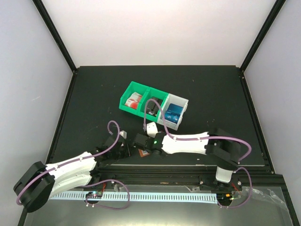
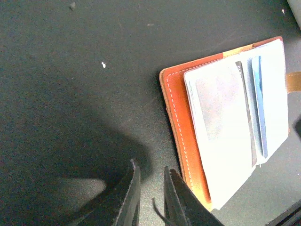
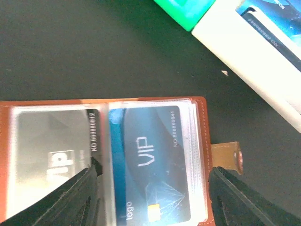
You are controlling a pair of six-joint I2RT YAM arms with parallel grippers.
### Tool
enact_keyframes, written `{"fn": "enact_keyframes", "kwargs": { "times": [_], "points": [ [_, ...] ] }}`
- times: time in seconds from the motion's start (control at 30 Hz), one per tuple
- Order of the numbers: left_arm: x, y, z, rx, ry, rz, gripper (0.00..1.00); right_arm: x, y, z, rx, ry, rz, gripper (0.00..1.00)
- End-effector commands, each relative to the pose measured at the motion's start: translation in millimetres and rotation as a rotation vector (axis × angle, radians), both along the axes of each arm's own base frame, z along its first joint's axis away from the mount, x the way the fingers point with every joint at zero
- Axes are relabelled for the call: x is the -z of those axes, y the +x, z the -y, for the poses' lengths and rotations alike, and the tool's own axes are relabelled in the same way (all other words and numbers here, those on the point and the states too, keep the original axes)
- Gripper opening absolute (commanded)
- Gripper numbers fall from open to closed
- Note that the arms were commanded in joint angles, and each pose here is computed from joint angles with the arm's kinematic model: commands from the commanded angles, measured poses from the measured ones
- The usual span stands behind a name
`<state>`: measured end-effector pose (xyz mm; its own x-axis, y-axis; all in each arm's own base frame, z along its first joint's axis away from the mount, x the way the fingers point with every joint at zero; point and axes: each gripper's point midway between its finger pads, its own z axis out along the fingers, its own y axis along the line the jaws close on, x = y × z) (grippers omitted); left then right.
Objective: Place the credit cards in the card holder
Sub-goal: Insert the credit card into the card holder.
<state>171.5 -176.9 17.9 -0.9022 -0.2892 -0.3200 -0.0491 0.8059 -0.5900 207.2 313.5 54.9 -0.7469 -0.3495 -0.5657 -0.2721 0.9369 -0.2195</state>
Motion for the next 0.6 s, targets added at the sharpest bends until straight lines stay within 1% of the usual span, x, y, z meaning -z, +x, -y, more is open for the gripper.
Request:
{"fn": "enact_keyframes", "kwargs": {
  "times": [0.0, 0.07, 0.17, 0.27, 0.37, 0.57],
  "points": [
    [3, -2, -8, -0.005, 0.038, -0.009, 0.19, -30, 4, -17, -0.028, 0.216, -0.016, 0.66],
    [0, -2, -4, 0.005, 0.016, -0.002, 0.25, -31, 5, -16, -0.032, 0.255, -0.043, 0.67],
    [-4, -4, 3, 0.034, -0.024, -0.003, 0.38, -33, 4, -15, -0.042, 0.304, -0.081, 0.69],
    [-5, -6, 8, 0.05, -0.047, -0.015, 0.45, -31, 3, -13, -0.052, 0.35, -0.116, 0.7],
    [-4, -7, 10, 0.052, -0.063, -0.03, 0.5, -23, -1, -8, -0.053, 0.375, -0.153, 0.69],
    [-1, -10, 17, 0.052, -0.122, -0.07, 0.53, 12, -3, 14, 0.0, 0.318, -0.208, 0.66]
  ]
}}
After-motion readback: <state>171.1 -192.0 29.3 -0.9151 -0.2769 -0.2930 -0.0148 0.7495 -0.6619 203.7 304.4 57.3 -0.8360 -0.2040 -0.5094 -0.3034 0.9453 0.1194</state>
